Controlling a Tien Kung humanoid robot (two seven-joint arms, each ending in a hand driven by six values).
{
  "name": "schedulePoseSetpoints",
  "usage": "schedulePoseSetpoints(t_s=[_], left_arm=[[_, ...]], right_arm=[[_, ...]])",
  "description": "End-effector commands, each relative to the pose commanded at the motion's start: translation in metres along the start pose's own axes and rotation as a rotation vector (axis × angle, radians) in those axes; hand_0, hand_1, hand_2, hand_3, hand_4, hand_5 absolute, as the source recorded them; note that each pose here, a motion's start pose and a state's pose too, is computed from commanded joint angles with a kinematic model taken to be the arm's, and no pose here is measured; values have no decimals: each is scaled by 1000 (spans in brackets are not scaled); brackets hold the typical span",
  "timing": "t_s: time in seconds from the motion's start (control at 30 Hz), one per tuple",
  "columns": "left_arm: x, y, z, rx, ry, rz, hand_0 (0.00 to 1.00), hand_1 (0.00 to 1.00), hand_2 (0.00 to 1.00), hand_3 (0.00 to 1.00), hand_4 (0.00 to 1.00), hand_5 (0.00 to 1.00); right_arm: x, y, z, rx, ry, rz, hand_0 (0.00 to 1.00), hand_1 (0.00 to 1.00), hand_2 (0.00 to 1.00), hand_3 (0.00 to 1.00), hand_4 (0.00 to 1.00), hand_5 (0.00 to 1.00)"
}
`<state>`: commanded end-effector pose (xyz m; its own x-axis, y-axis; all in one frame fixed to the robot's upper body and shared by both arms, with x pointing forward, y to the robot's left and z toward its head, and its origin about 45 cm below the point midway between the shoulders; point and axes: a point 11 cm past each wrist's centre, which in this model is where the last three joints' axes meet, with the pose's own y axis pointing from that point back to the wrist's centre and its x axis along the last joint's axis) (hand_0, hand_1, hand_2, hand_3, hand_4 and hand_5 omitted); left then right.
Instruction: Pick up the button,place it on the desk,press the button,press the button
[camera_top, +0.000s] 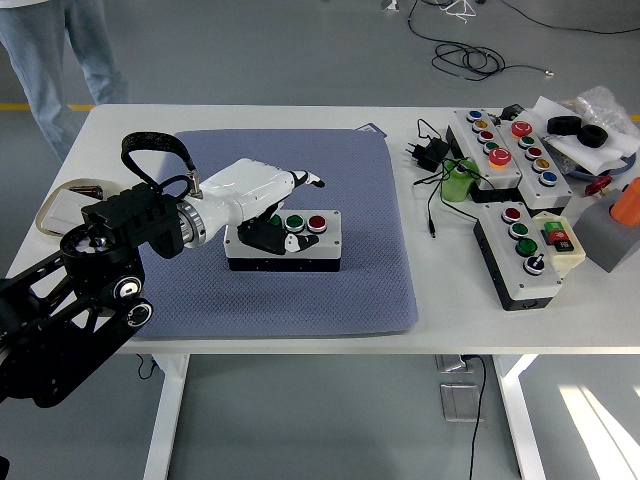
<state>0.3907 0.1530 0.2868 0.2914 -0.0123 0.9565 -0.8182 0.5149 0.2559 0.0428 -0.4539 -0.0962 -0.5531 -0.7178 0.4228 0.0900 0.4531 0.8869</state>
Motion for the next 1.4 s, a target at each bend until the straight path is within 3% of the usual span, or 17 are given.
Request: schedulePoseSetpoints(t_s=[0.1,0.13,0.3,0.33,1.4], left_arm=[[-6,-1,-3,17,-7,-35,2,6,95,839,700,595],[-8,-1,-4,21,-9,-45,2,31,96,835,617,483],[-16,-3,-8,37,-16,-79,2,31,96,835,617,483],[-17,-3,-9,40,-17,-84,2,50,104,833,572,438],[-37,-14,-26,90,-53,-164,2,49,105,841,548,417]], right_arm=[[0,0,0,-1,1,1,787,797,817,751,412,479],[1,0,1,-1,2,1,787,797,817,751,412,479],[1,0,1,-3,4,2,787,797,817,751,412,479],[1,0,1,-4,4,2,787,797,817,751,412,479],[-2,1,-3,5,2,-5,787,797,817,751,412,479]])
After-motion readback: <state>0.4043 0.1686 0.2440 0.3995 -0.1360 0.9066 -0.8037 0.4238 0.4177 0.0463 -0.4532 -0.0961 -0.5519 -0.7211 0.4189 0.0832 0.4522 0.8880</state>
